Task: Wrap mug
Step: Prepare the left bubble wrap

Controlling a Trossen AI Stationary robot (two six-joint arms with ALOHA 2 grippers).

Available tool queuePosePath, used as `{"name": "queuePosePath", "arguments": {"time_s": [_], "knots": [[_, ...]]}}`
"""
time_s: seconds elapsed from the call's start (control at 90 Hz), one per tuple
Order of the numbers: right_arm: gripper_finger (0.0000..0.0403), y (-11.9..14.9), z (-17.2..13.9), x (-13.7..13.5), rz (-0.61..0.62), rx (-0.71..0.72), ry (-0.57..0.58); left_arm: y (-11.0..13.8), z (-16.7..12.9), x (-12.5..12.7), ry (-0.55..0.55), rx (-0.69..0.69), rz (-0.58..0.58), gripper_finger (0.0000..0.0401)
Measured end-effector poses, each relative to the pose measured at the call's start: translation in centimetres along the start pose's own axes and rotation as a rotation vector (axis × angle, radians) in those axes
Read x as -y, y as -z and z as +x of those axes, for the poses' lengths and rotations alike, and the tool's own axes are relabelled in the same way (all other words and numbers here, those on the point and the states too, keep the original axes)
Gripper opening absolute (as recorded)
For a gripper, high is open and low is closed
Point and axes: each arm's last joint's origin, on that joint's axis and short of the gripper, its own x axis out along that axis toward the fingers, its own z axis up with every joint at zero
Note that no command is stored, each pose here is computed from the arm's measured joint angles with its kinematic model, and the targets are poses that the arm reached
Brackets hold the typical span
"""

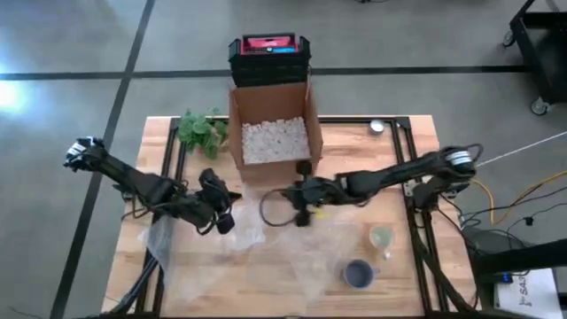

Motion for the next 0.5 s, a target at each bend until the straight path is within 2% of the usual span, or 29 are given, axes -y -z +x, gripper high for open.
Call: {"name": "queuePosePath", "arguments": {"time_s": [0.067, 0.211, 0.344, 0.5], "knots": [[0.0002, 1.3, -2.0, -0.6, 0.040, -0.046, -0.075, 0.0, -0.2, 0.1, 0.038, -0.074, 0.020, 0.0000], [0.0002, 5.0, -5.4, -2.7, 0.055, -0.063, -0.156, 0.9, -0.2, 0.0, 0.093, -0.222, -0.006, 0.0000], [0.0002, 8.4, -6.6, -4.1, 0.084, -0.088, -0.184, 2.2, 0.1, 0.5, 0.140, -0.304, 0.000, 0.0000], [0.0002, 10.2, -7.2, -5.2, 0.127, -0.116, -0.200, 3.0, 0.2, 2.8, 0.192, -0.366, 0.030, 0.0000]]}}
